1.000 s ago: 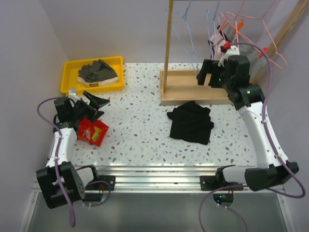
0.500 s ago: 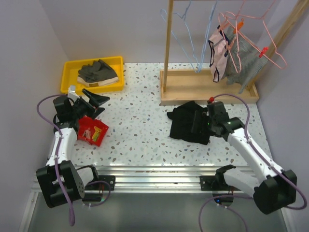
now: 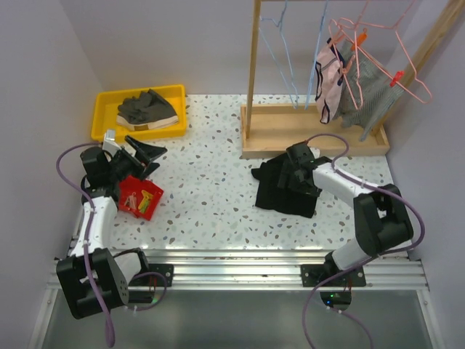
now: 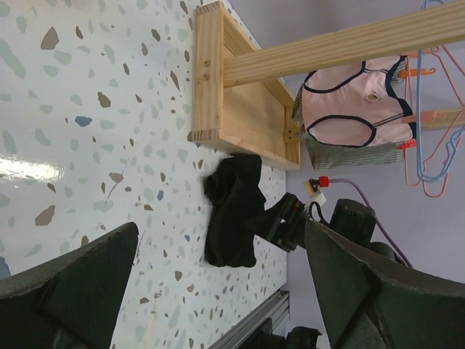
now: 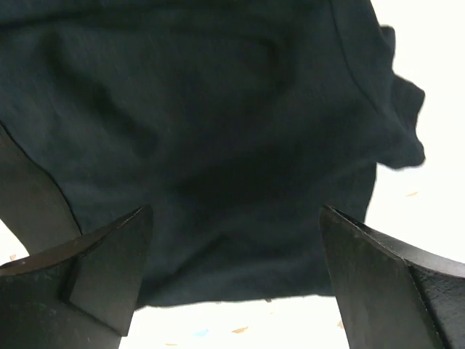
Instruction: Remove the underwear clipped to the hanger
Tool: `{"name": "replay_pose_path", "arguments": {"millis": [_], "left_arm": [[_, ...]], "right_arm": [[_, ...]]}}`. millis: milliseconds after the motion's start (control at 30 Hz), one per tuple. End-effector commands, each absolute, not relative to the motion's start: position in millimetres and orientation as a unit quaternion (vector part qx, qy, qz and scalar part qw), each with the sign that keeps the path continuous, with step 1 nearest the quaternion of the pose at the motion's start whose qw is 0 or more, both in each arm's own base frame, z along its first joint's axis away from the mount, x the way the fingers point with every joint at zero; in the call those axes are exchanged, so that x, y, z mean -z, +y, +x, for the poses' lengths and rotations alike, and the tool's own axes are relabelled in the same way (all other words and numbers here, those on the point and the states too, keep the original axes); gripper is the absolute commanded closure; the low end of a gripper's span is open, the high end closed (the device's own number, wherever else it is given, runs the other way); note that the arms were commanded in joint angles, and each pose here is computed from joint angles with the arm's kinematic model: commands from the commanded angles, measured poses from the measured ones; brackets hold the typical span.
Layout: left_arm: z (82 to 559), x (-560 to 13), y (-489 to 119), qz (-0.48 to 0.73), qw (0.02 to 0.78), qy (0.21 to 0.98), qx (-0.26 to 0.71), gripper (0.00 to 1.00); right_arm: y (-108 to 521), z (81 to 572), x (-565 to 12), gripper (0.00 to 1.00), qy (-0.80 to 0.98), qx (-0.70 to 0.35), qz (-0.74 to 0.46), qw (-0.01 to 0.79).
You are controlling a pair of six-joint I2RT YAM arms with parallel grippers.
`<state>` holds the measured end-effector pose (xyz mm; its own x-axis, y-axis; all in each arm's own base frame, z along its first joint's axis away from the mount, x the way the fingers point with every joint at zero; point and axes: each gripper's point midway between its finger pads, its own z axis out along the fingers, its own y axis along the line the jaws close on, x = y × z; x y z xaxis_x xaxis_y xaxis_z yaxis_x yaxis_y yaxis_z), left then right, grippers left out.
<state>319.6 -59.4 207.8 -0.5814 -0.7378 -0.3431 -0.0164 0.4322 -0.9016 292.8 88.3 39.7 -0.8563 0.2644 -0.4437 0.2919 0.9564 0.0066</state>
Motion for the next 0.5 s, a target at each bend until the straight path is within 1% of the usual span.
{"name": "replay_pose_path", "arguments": {"millis": [0, 67, 100, 233, 267, 333, 367, 433, 467], "left_arm": [[313.8, -220.3, -64.1, -0.227, 0.4, 0.747, 0.48, 0.0], [311.5, -219.6, -64.5, -0.229, 0.4, 0.747, 0.479, 0.0], [310.9, -219.2, -64.5, -0.229, 0.4, 0.747, 0.479, 0.0], [307.9, -214.9, -65.2, -0.232, 0.396, 0.749, 0.477, 0.0], [307.4, -214.1, -65.4, -0.233, 0.395, 0.749, 0.478, 0.0], [307.2, -214.2, -65.9, -0.234, 0.394, 0.748, 0.48, 0.0], [307.3, -216.6, -66.8, -0.234, 0.394, 0.746, 0.483, 0.0], [307.5, -222.7, -67.8, -0.231, 0.395, 0.741, 0.491, 0.0], [307.8, -227.2, -68.3, -0.226, 0.399, 0.739, 0.493, 0.0]], "right_arm": [[94.6, 331.8, -50.3, 0.01, 0.943, 0.023, 0.171, 0.285], [97.3, 336.8, -45.0, 0.03, 0.944, 0.023, 0.168, 0.282], [98.8, 335.2, -34.9, 0.04, 0.949, 0.027, 0.163, 0.268], [103.2, 324.5, -15.9, 0.19, 0.958, 0.016, 0.152, 0.241], [104.6, 316.2, -7.4, 0.3, 0.961, 0.008, 0.149, 0.231], [108.9, 309.6, -6.5, 0.44, 0.963, -0.011, 0.142, 0.228], [114.2, 300.5, -2.7, 0.67, 0.967, -0.029, 0.135, 0.215], [119.9, 290.0, -4.5, 0.9, 0.969, -0.046, 0.122, 0.208], [126.7, 280.3, -12.7, 1.0, 0.969, -0.069, 0.112, 0.208]]}}
